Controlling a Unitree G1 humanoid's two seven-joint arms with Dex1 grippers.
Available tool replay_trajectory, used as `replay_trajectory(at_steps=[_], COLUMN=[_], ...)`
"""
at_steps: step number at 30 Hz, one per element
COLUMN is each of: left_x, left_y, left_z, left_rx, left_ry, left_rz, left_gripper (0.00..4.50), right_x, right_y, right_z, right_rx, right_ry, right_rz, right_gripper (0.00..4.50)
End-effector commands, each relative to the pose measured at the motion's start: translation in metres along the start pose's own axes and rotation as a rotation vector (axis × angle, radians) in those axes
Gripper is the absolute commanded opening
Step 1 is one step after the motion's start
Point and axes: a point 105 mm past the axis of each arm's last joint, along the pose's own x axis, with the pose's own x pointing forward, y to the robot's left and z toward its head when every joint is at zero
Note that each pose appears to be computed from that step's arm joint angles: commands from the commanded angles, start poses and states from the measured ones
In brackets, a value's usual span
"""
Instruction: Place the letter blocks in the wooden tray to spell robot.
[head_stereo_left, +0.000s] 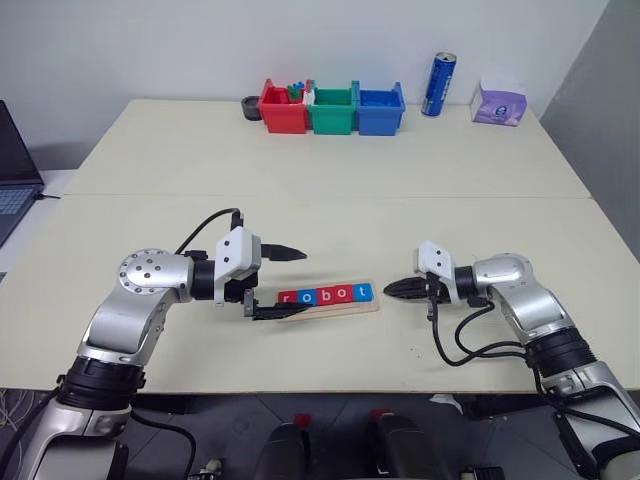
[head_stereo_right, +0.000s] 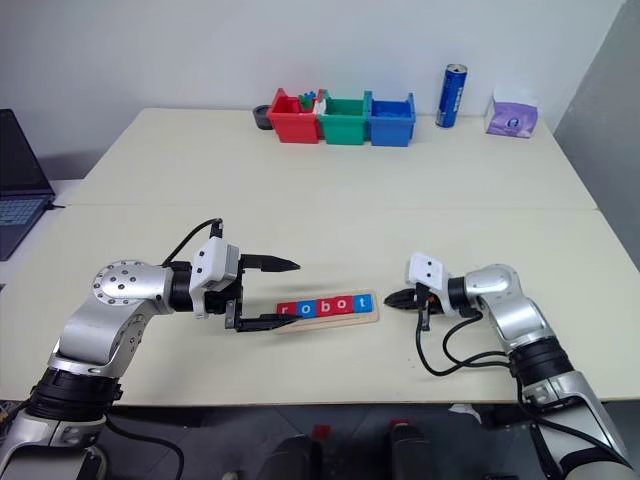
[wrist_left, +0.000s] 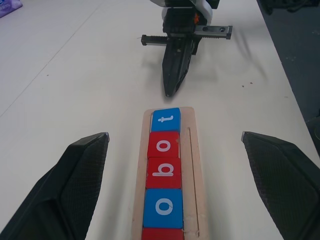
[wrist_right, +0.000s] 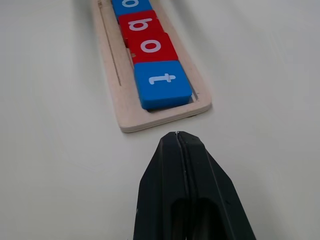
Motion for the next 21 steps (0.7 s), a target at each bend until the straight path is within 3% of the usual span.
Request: replay_trajectory(at_steps=[1,11,21], left_x=[0.002,0.000,-0.001], left_y=[0.000,0.000,0.000], left_z=[0.009,0.010,0.009], left_rx=[0.040,0.044,0.042], left_ry=[-0.018,-0.013,-0.008], left_rz=[-0.010,-0.011,-0.006], left_gripper=[4.50,4.50,4.50], right_x=[0.002,0.030,0.035], right_y=[0.007,0.026,0.014], right_z=[0.022,0.028,0.026], right_rx=[-0.039,-0.016,-0.019], right_ry=[-0.062,-0.100,-0.097], right_rz=[0.021,0.068,0.013], right_gripper=[0.03,0.03,0.03])
